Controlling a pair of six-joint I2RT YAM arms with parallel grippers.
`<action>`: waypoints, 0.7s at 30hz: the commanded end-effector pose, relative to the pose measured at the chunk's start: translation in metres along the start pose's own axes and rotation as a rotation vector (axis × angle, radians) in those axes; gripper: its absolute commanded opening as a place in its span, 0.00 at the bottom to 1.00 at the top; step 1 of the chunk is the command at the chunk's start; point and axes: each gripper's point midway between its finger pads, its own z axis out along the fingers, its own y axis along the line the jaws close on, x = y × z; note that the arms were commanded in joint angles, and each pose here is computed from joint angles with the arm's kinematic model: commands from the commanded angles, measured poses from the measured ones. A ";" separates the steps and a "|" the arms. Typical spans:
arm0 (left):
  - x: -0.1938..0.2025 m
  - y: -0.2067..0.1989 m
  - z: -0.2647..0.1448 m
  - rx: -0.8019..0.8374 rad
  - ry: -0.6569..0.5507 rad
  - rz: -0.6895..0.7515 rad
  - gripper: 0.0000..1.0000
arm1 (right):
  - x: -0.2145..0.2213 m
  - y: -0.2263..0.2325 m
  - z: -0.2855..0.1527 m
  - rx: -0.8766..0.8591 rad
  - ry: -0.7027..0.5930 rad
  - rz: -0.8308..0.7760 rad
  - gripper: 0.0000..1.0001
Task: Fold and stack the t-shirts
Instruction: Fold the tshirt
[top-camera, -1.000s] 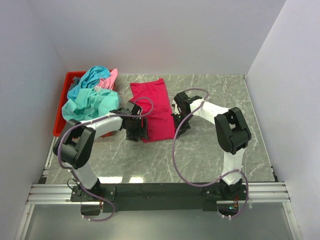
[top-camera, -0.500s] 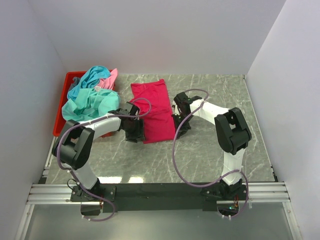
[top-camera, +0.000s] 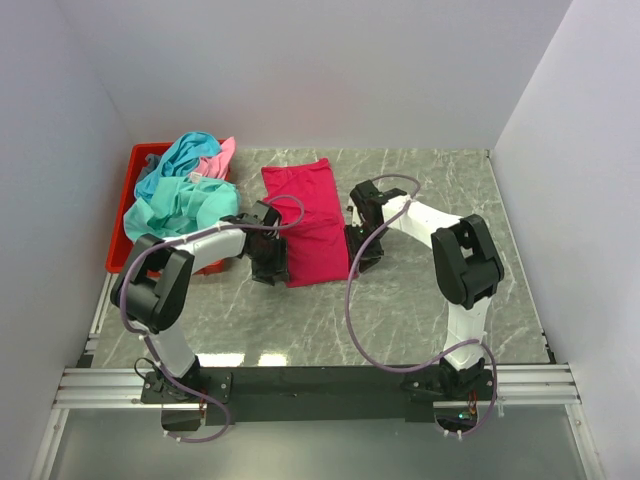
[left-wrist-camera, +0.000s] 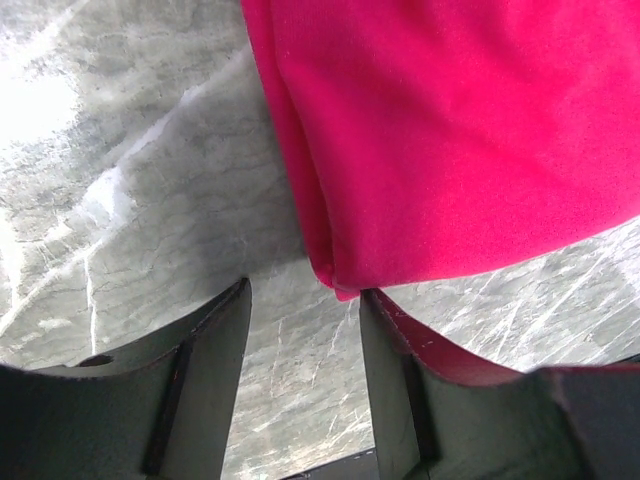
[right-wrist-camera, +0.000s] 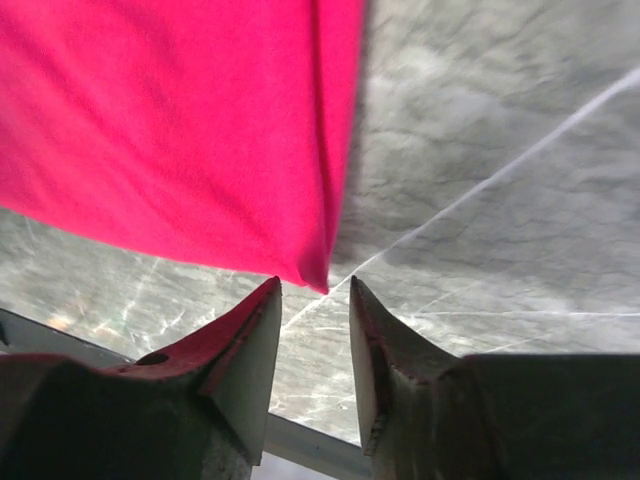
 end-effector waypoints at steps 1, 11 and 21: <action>0.004 0.011 0.014 -0.058 0.021 0.014 0.54 | -0.024 0.003 -0.032 -0.028 -0.109 0.020 0.41; 0.016 0.007 0.015 -0.046 0.055 0.037 0.41 | -0.021 0.005 -0.011 -0.077 -0.046 0.019 0.45; 0.034 0.007 0.019 -0.029 0.093 0.038 0.30 | 0.000 0.004 0.006 -0.087 0.015 0.015 0.45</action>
